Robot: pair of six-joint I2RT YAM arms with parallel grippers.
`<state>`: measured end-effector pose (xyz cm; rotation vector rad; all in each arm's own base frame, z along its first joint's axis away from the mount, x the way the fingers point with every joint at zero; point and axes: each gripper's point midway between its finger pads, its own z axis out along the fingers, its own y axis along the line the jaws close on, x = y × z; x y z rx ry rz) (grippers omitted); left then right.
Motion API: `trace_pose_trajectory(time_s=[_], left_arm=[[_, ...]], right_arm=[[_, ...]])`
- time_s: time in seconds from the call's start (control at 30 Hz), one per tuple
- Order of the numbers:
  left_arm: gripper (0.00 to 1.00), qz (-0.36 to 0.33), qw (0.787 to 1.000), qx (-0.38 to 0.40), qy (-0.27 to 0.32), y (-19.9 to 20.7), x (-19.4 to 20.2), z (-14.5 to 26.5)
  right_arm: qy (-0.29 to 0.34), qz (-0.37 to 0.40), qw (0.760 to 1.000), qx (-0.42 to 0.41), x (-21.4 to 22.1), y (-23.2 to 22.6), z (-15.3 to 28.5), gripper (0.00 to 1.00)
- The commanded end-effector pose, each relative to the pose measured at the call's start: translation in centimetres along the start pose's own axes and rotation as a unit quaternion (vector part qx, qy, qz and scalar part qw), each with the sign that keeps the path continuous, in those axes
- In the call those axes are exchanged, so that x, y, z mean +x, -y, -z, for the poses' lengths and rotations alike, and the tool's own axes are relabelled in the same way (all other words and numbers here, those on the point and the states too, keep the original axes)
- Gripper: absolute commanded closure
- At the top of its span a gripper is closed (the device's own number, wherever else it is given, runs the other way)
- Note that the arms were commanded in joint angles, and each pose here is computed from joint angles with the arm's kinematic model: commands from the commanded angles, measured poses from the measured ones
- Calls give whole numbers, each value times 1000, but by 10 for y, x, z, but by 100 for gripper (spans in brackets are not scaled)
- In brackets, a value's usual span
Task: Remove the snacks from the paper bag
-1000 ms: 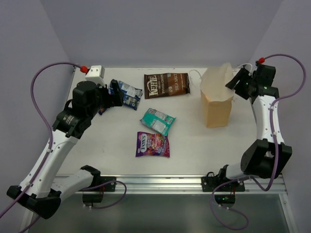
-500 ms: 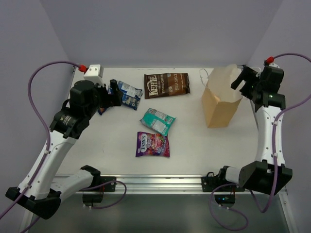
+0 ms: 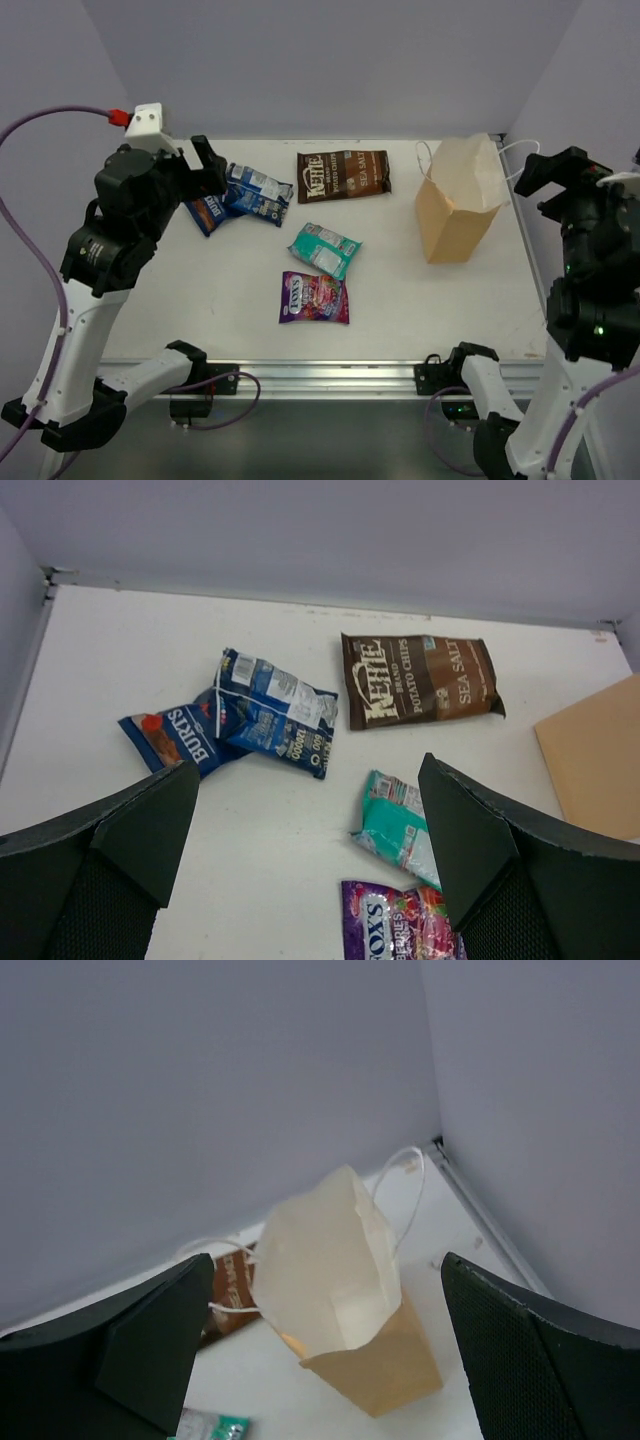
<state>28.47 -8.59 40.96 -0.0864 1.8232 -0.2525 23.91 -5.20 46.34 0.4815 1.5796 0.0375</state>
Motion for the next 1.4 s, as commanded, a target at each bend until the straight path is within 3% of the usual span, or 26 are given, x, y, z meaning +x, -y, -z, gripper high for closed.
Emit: trace_pose_trajectory(time_s=[0.0,0.23,0.5,1.37], left_arm=[[0,-3,997,-48,58,-21,-42,32],[0,23,987,-47,155,-28,-97,93],[0,21,969,-55,238,-46,-131,142],[0,-1,971,-80,224,-53,-122,134]], right_arm=[[80,2,996,-33,-49,-18,47,1],[178,22,972,-150,-105,-61,119,1],[225,42,959,-167,-120,-59,147,1],[249,53,951,-178,-127,-54,160,1]])
